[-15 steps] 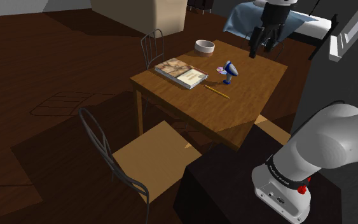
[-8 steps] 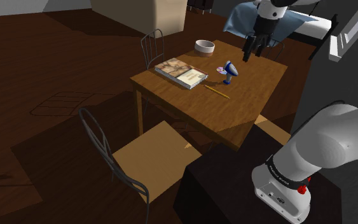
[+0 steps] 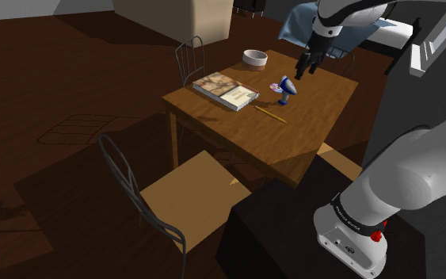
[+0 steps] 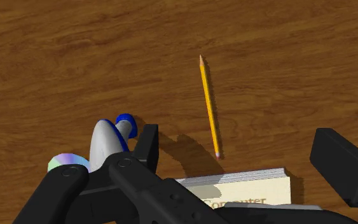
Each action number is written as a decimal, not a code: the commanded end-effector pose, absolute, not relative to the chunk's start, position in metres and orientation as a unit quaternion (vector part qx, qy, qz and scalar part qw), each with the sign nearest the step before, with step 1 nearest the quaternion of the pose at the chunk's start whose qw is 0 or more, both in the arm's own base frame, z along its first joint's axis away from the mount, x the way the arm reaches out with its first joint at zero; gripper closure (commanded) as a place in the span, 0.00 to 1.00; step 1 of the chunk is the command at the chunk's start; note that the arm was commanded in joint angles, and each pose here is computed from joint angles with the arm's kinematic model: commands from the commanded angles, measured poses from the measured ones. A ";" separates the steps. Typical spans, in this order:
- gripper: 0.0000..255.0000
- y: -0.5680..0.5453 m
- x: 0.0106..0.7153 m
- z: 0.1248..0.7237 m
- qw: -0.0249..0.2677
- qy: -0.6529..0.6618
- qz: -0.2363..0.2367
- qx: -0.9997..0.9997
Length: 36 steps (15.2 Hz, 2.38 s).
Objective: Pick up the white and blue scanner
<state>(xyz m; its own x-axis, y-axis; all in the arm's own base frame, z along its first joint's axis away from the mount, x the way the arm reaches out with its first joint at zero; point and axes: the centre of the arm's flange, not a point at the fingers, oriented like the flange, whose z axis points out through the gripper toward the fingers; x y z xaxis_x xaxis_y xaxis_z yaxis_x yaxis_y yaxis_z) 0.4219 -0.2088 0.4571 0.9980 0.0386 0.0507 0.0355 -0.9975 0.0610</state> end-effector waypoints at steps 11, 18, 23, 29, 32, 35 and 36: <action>0.00 -0.306 0.509 0.380 0.026 0.054 0.073 0.996; 0.00 -0.343 0.547 0.342 0.023 0.067 0.090 0.993; 0.00 -0.343 0.547 0.315 0.023 0.067 0.090 0.993; 1.00 -0.343 0.546 0.312 0.023 0.067 0.090 0.993; 1.00 -0.343 0.547 0.312 0.023 0.067 0.090 0.993; 1.00 -0.343 0.547 0.312 0.023 0.067 0.090 0.993; 1.00 -0.343 0.547 0.317 0.023 0.067 0.090 0.993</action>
